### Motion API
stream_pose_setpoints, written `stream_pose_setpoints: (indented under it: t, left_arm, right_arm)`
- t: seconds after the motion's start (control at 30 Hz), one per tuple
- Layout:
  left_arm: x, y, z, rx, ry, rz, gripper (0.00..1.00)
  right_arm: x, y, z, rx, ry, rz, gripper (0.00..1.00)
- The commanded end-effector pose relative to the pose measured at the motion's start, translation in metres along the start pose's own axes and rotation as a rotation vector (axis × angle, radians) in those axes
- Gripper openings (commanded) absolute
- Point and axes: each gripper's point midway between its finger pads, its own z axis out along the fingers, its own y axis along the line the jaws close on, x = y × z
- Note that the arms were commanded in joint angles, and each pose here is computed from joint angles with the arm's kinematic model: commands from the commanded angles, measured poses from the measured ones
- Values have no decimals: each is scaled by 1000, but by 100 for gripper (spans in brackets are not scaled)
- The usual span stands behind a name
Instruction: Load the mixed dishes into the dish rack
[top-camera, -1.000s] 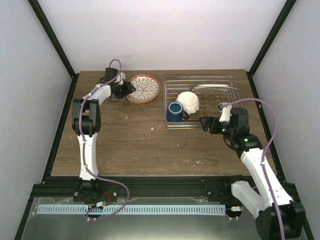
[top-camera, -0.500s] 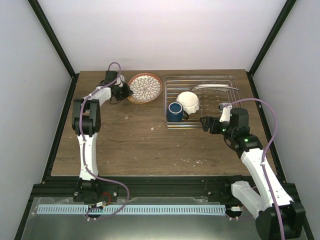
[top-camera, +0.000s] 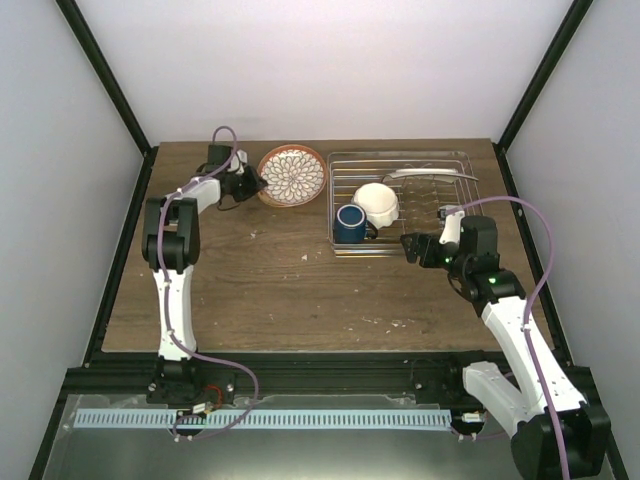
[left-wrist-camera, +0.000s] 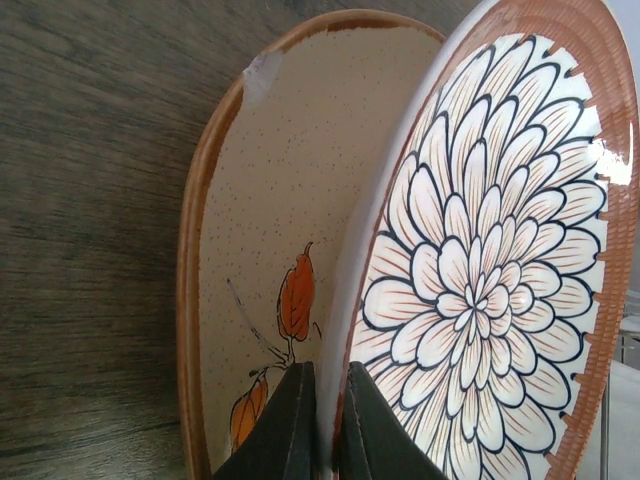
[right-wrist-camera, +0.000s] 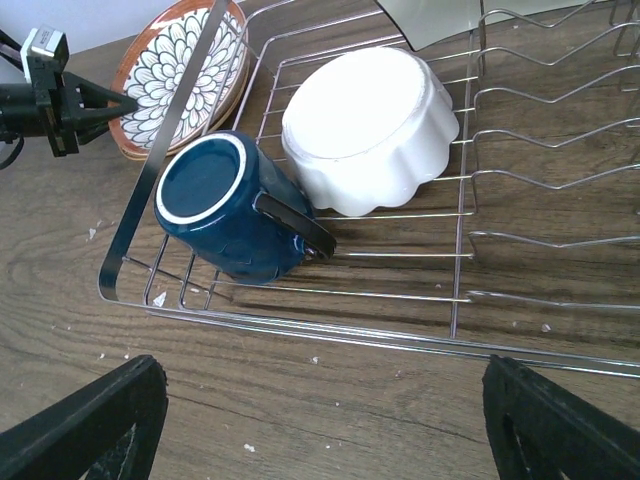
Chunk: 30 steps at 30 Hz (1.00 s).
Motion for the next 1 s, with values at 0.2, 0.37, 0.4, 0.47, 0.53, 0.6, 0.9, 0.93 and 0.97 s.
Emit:
stream_pose_setpoints:
  t: [0.2, 0.37, 0.4, 0.47, 0.53, 0.6, 0.9, 0.93, 0.97]
  left_arm:
    - [15, -3, -27, 99, -3, -62, 0]
    - [9, -5, -50, 141, -56, -103, 0]
    - [8, -8, -54, 153, -65, -106, 0]
    - [8, -12, -61, 166, -80, -107, 0]
    - [6, -17, -69, 175, -96, -96, 0]
    - [6, -22, -75, 184, -108, -87, 0]
    - [1, -41, -92, 242, -146, -84, 0]
    - [0, -43, -93, 246, -152, -84, 0]
    - [0, -44, -96, 247, -162, -80, 0]
  right_arm:
    - [-13, 0, -14, 5, -162, -7, 79]
    - [-12, -4, -11, 37, -121, 14, 84]
    - [-9, -3, -8, 30, -97, 16, 85]
    - [-5, -3, -3, 22, -65, 17, 85]
    - [-2, -3, 0, 17, -47, 19, 86]
    - [-1, -3, 1, 16, -39, 22, 87]
    - [8, -2, 4, 2, -1, 8, 88]
    - [9, -2, 5, 2, 2, 9, 88]
    - [10, -2, 5, -1, 5, 8, 88]
